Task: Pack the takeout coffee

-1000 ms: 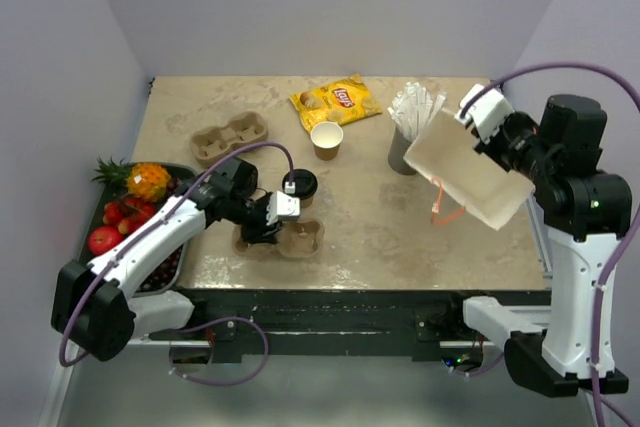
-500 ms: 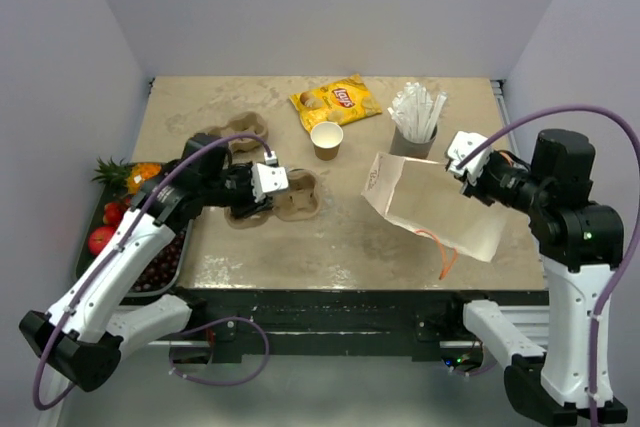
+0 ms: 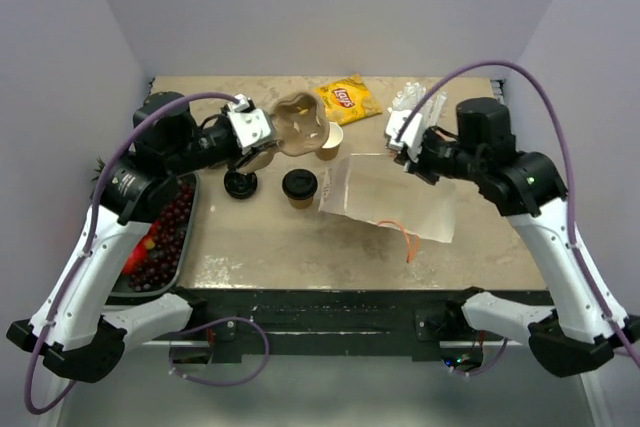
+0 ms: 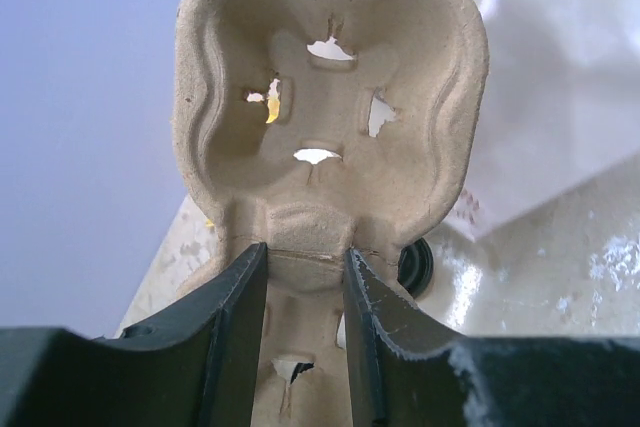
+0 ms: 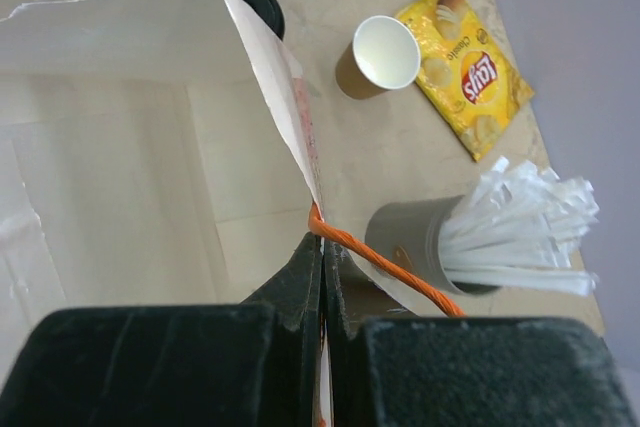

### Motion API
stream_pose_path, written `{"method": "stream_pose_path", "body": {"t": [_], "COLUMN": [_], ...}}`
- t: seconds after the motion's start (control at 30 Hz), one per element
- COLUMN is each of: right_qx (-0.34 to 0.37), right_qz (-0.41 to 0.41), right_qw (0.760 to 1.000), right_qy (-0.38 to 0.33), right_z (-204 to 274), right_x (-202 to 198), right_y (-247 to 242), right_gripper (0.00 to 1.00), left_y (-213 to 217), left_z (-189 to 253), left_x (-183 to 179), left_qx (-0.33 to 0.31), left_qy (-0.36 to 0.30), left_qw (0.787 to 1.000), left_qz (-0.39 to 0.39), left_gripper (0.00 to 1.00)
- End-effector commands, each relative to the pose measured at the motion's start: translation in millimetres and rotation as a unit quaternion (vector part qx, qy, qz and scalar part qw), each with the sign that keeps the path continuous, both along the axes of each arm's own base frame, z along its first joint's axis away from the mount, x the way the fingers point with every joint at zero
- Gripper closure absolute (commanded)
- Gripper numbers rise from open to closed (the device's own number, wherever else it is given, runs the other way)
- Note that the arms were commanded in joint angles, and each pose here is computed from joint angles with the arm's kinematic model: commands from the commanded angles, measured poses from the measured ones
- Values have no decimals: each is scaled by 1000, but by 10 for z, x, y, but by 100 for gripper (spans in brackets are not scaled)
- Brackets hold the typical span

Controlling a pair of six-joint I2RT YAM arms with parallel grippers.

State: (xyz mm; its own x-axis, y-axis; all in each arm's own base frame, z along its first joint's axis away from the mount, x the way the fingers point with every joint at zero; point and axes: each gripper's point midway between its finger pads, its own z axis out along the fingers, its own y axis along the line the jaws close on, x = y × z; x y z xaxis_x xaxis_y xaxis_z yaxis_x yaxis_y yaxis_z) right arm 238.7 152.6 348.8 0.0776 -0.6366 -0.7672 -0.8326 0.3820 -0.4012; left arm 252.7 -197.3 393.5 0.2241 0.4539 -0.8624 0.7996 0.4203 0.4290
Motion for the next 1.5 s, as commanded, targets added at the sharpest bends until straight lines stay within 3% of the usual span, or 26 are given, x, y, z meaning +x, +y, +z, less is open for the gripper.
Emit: {"method": "stream_pose_path", "body": {"t": [0.0, 0.2, 0.4, 0.6, 0.73, 0.93, 1.0, 1.23, 1.47], "right_qx": [32, 22, 41, 67, 69, 65, 64, 67, 72], "right_qz": [-74, -108, -106, -105, -106, -131, -139, -136, -152], "right_qw": [997, 994, 987, 980, 979, 978, 977, 977, 979], "right_qy": [-6, 24, 110, 153, 160, 152, 150, 147, 113], "right_z": [128, -110, -377, -453, -430, -449, -473, -421, -213], "right_x": [229, 227, 23, 24, 71, 127, 145, 132, 200], "right_y": [201, 173, 271, 420, 465, 379, 338, 305, 202], "right_gripper": [100, 100, 100, 100, 100, 100, 100, 100, 100], "left_y": [-48, -143, -342, -621, -871, -1082, -1157, -1471, -1685], "left_z": [479, 672, 842, 970, 894, 761, 709, 633, 491], "left_x": [-9, -48, -167, -499, -809, -1066, -1081, -1207, -1166], "left_qx": [-51, -105, -137, -137, -115, -106, -101, -70, -51], "left_qy": [-46, -50, -64, -133, -194, -212, -216, -320, -345], "left_qw": [998, 993, 986, 973, 956, 945, 942, 905, 895], "left_qz": [-2, -16, -65, -132, -189, -227, -235, -272, -278], "left_gripper": [100, 100, 100, 100, 100, 100, 100, 100, 100]}}
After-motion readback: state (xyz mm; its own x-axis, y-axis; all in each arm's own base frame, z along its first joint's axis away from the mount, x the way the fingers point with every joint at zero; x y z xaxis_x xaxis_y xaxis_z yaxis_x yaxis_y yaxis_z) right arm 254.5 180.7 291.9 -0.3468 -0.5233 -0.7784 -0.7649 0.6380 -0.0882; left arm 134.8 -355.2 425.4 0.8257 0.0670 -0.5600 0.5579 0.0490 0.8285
